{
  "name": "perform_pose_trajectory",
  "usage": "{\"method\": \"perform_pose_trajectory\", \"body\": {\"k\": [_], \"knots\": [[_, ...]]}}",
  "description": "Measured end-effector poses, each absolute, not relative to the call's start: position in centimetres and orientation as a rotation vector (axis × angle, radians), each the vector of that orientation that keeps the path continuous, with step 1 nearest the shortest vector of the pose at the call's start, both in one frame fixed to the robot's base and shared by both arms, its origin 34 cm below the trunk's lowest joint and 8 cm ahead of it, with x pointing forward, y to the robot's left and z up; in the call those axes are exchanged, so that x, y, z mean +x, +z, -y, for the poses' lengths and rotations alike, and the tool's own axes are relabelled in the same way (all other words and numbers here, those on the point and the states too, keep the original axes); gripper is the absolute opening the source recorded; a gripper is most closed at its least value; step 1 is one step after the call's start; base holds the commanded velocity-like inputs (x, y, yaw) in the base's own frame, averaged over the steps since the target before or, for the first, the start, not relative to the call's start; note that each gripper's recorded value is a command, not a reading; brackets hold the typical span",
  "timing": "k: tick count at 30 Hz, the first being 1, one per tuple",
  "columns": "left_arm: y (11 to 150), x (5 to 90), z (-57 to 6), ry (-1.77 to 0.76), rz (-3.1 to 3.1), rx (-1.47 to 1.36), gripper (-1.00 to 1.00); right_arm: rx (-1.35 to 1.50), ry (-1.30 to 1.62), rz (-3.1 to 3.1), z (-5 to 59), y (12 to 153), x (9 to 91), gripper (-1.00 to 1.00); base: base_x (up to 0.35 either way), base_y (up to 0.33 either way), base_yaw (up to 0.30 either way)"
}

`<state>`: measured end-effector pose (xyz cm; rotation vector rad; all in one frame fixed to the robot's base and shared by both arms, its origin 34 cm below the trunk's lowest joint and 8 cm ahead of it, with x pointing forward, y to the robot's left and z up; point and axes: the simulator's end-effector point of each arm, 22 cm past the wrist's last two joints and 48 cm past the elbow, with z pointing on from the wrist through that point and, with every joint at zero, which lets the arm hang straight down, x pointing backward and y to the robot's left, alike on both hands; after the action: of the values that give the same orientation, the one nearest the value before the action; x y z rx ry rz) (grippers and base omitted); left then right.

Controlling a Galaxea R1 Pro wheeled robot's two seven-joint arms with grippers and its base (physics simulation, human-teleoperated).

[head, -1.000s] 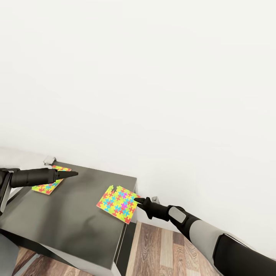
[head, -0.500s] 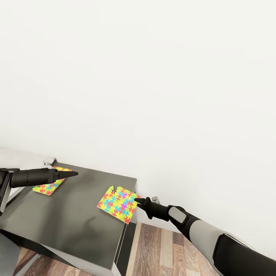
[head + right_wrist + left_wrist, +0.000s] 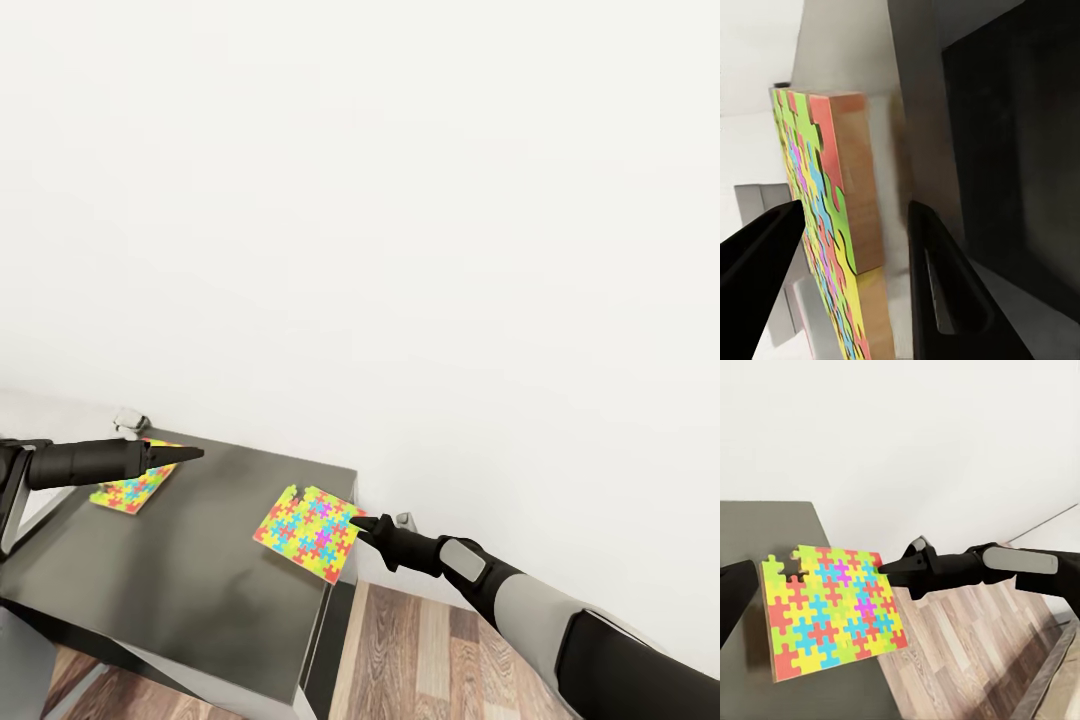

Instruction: Put all the toys in the child's room - the three board games (two on the bed and one on the table), the two jigsaw puzzles on the table, and the tennis ball on the table - inside the toy box on the table in the child's room.

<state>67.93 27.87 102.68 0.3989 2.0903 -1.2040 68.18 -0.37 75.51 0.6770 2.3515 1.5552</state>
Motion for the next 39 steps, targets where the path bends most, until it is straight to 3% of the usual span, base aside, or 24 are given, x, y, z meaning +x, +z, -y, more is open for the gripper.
{"method": "perform_pose_trajectory", "body": {"k": [39], "knots": [[107.4, 67.2, -27.8, -1.204, -2.093, 0.398, 1.00, 0.621, 1.731, -2.098, 2.0, 85.0, 69.8, -1.00, 0.000, 0.000, 0.000]]}}
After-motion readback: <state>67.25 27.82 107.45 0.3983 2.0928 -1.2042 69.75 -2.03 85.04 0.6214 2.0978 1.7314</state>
